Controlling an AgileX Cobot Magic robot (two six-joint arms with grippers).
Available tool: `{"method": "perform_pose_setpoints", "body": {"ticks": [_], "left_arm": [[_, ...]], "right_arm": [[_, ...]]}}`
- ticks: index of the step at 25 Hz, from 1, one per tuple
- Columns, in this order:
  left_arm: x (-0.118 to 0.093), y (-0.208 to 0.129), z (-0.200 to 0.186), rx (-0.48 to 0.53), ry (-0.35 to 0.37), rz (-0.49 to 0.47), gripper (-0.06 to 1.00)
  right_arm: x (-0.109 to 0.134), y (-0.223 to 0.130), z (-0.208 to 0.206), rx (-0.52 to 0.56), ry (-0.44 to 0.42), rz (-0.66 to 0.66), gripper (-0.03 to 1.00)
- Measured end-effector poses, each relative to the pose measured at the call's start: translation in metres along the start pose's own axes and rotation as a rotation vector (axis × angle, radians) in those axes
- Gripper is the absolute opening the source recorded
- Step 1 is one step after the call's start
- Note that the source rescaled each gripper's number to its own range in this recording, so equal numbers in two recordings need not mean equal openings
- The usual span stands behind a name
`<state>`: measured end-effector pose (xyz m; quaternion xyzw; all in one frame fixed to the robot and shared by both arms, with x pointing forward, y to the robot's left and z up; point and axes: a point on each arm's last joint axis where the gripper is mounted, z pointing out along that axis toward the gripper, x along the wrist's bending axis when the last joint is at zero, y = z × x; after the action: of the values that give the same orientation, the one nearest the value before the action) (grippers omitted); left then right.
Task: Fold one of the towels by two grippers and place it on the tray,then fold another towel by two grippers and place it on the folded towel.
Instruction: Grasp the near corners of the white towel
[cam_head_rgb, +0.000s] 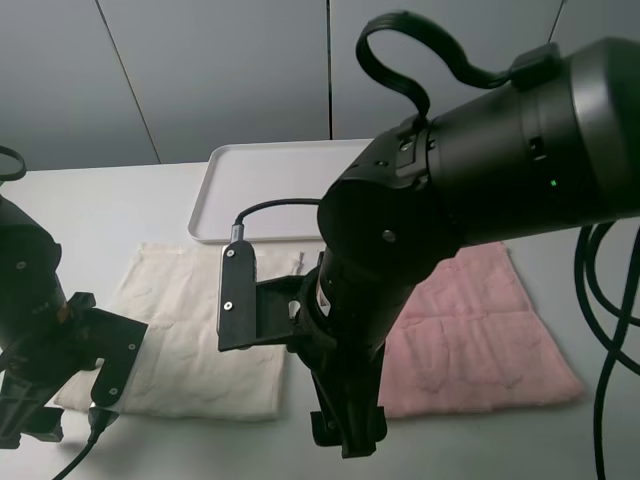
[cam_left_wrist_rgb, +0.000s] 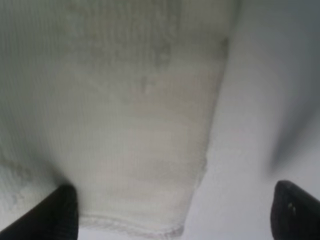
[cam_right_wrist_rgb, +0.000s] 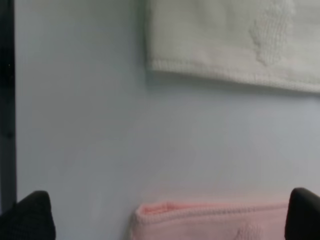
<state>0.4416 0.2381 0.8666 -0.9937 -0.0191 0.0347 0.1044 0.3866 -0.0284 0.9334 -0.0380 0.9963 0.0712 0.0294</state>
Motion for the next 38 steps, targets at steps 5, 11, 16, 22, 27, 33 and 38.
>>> {"method": "perform_pose_setpoints", "body": {"ticks": [5,11,16,22,27,33,38], "left_arm": [[0.0,0.001,0.001,0.006,-0.002,0.01,1.0],[0.0,0.0,0.001,0.011,0.001,0.019,1.0],[0.0,0.0,0.001,0.012,0.002,0.02,1.0],[0.0,0.0,0.001,0.012,0.002,0.017,1.0],[0.0,0.0,0.001,0.012,0.002,0.017,1.0],[0.0,0.0,0.001,0.012,0.002,0.01,1.0],[0.0,0.0,0.001,0.012,0.002,0.002,1.0]], "right_arm": [[0.001,0.002,0.0,-0.014,0.005,0.006,1.0],[0.004,0.006,0.006,-0.037,0.049,0.006,1.0],[0.006,0.017,0.017,-0.027,0.067,-0.011,1.0],[0.006,0.039,0.029,-0.016,0.072,-0.027,1.0],[0.006,0.046,0.045,0.02,0.083,-0.036,1.0],[0.021,0.055,0.054,0.053,0.055,-0.11,1.0],[0.018,0.059,0.063,0.081,0.036,-0.078,1.0]]}}
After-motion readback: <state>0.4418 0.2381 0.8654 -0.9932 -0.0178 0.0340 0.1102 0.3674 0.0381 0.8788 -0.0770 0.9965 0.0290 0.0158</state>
